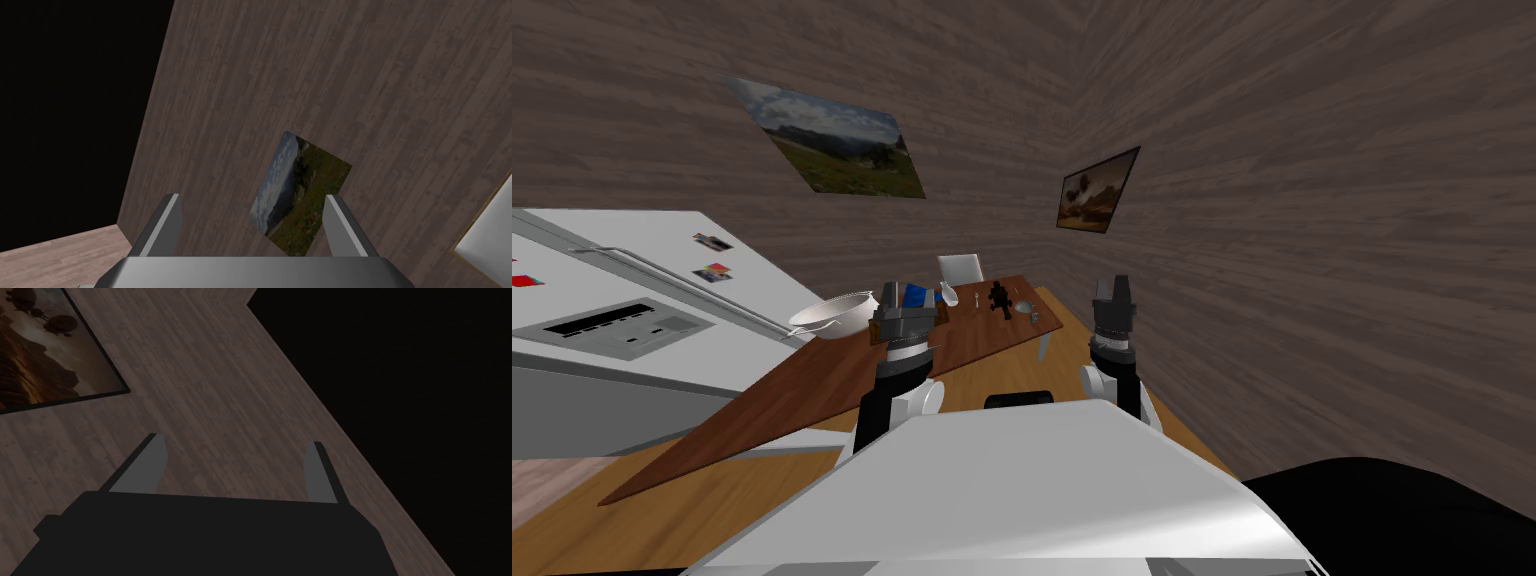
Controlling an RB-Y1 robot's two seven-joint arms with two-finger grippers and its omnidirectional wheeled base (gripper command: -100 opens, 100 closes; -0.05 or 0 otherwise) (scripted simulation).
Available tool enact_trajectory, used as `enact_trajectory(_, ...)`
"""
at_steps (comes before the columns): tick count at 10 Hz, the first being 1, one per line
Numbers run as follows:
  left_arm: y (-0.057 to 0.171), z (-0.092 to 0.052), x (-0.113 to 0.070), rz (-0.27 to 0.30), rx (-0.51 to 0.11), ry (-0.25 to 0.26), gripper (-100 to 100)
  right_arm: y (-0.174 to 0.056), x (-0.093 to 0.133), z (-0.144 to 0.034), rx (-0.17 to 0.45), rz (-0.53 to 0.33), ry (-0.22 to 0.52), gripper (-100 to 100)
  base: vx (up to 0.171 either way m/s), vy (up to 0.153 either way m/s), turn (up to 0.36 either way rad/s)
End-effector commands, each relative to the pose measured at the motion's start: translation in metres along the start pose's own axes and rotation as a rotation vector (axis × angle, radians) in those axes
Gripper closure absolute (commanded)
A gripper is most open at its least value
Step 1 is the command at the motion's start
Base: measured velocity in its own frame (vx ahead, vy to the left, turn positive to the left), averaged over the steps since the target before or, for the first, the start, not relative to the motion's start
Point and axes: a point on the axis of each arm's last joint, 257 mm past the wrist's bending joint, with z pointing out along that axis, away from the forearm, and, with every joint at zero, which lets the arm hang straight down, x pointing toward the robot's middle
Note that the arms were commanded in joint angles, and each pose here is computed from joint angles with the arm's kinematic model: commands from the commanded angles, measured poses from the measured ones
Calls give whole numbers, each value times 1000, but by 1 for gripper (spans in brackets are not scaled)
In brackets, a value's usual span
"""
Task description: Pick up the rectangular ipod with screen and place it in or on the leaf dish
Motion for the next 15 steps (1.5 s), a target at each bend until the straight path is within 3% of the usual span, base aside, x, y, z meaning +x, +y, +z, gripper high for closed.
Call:
enact_trajectory(1, 0, 0, 0, 0, 0, 0, 0, -5, 6, -2, 8, 7, 37, -100, -1, 0, 30)
enact_trajectory(4, 0, 0, 0, 0, 0, 0, 0, -28, 20, -9, 54, 44, 116, -100, -5, -5, 61)
enact_trajectory(8, 0, 0, 0, 0, 0, 0, 0, -81, 33, -26, 177, 136, 180, -100, -10, -20, 97)
enact_trajectory(9, 0, 0, 0, 0, 0, 0, 0, -99, 36, -32, 221, 165, 187, -100, -18, -29, 126)
enact_trajectory(10, 0, 0, 0, 0, 0, 0, 0, -102, 36, -34, 229, 164, 187, -100, -13, -24, 30)
enact_trajectory(12, 0, 0, 0, 0, 0, 0, 0, -137, 39, -46, 318, 229, 187, -100, -20, -26, 98)
enact_trajectory(13, 0, 0, 0, 0, 0, 0, 0, -140, 39, -49, 327, 228, 188, -100, -18, -23, 56)
enact_trajectory(15, 0, 0, 0, 0, 0, 0, 0, -174, 40, -60, 414, 301, 170, -100, -30, -12, 111)
